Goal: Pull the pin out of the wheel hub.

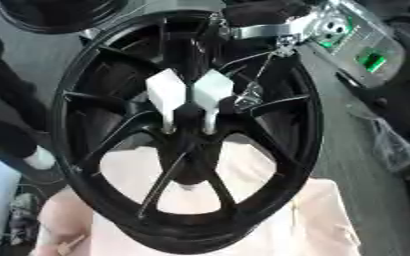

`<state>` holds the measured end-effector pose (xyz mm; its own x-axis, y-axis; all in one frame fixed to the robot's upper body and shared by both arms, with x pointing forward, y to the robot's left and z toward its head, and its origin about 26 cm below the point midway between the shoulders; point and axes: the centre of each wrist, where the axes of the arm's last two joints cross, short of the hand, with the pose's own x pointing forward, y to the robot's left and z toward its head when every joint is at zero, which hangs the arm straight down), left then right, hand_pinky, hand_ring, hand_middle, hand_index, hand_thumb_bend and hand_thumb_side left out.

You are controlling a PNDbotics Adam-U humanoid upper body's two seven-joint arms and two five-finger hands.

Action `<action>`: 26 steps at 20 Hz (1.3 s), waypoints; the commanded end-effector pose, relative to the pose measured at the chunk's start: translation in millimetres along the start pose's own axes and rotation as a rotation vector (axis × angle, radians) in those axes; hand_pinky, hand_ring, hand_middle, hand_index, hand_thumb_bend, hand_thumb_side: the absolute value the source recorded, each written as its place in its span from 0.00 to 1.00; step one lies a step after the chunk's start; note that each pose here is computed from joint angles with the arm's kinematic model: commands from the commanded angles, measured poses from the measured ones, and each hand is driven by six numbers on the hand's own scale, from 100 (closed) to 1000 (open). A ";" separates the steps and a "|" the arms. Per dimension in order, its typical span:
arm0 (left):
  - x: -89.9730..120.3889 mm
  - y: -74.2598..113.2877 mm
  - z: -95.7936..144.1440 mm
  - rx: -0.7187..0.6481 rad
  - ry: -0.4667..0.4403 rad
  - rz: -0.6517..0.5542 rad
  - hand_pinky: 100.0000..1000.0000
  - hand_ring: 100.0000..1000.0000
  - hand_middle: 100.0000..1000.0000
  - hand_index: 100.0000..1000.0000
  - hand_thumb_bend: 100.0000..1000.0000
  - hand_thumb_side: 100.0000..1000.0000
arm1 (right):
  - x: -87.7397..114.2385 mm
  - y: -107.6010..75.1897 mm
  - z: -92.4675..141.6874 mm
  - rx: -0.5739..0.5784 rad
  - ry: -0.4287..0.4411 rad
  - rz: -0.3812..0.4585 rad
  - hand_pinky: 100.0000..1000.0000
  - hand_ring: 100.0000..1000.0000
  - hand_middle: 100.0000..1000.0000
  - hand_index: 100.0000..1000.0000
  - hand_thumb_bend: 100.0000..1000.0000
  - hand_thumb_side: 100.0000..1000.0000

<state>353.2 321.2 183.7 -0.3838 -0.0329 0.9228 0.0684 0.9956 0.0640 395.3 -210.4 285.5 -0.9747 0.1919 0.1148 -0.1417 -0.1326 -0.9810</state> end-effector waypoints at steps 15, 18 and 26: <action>12.3 2.4 -4.1 -0.011 -0.033 -0.019 0.71 0.80 0.76 0.75 0.00 0.52 | -2.0 3.1 3.4 0.247 -0.143 0.134 0.77 0.50 0.36 0.58 0.31 0.00; 12.3 2.3 -4.0 -0.014 -0.033 -0.019 0.71 0.81 0.76 0.75 0.00 0.52 | -2.2 3.7 4.2 0.248 -0.136 0.130 0.77 0.49 0.36 0.58 0.31 0.00; 12.1 2.1 -3.7 -0.019 -0.030 -0.023 0.71 0.81 0.77 0.73 0.00 0.52 | -3.7 4.8 6.1 0.237 -0.117 0.106 0.76 0.47 0.33 0.60 0.30 0.00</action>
<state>353.5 320.8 184.4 -0.3832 -0.0305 0.9232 0.0757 0.9951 0.0643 396.7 -211.2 274.0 -0.9618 0.2166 0.1676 -0.2009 -0.1419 -0.9693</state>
